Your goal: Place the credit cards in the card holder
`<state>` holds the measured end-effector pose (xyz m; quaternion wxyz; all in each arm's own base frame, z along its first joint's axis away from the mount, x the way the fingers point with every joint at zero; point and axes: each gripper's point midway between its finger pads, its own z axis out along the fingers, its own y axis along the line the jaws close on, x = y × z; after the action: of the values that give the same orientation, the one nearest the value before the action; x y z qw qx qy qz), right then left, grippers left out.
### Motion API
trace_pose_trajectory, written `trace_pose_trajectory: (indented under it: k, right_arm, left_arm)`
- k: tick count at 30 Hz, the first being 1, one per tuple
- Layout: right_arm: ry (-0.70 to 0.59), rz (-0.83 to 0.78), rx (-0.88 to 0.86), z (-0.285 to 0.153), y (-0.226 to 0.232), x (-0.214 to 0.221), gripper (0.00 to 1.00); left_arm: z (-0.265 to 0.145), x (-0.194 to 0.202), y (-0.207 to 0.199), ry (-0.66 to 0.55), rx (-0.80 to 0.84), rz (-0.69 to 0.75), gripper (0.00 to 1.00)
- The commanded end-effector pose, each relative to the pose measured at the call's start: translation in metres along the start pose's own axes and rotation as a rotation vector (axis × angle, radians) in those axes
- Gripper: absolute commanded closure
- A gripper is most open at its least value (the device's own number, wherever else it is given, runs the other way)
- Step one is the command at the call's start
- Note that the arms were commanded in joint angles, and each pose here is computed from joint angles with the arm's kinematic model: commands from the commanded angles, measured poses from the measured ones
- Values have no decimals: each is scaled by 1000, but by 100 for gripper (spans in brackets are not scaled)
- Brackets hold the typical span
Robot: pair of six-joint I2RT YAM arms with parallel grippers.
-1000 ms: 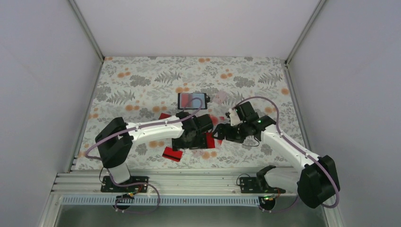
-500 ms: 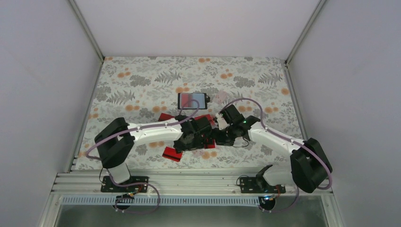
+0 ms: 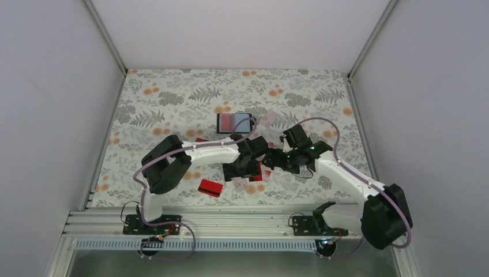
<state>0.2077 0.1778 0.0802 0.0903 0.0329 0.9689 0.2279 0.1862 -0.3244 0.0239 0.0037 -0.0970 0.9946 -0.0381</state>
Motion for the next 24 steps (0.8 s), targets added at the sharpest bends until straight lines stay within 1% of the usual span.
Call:
trace_pose_trajectory:
  k: [1,5,10,16,24]
  right_arm:
    - [-85,42,-17,-16,-8,-13,5]
    - [-90,42,-41,-19,-8,-11,6]
    - [-87,41,-47,-19,-11,-7,6]
    - [-85,36,-56,-18,-12,-4,6]
    - [-80,27,-64,-17,-10,-5,6]
  left_arm:
    - [6,-1,-8,24,9,18,11]
    - [8,1,-1,37,-36,2,13]
    - [-3,0,8,0,-6,-45,18]
    - [-15,-6,11,-46,10,-58,18]
    - [-3,-1,16,-14,-10,-62,18]
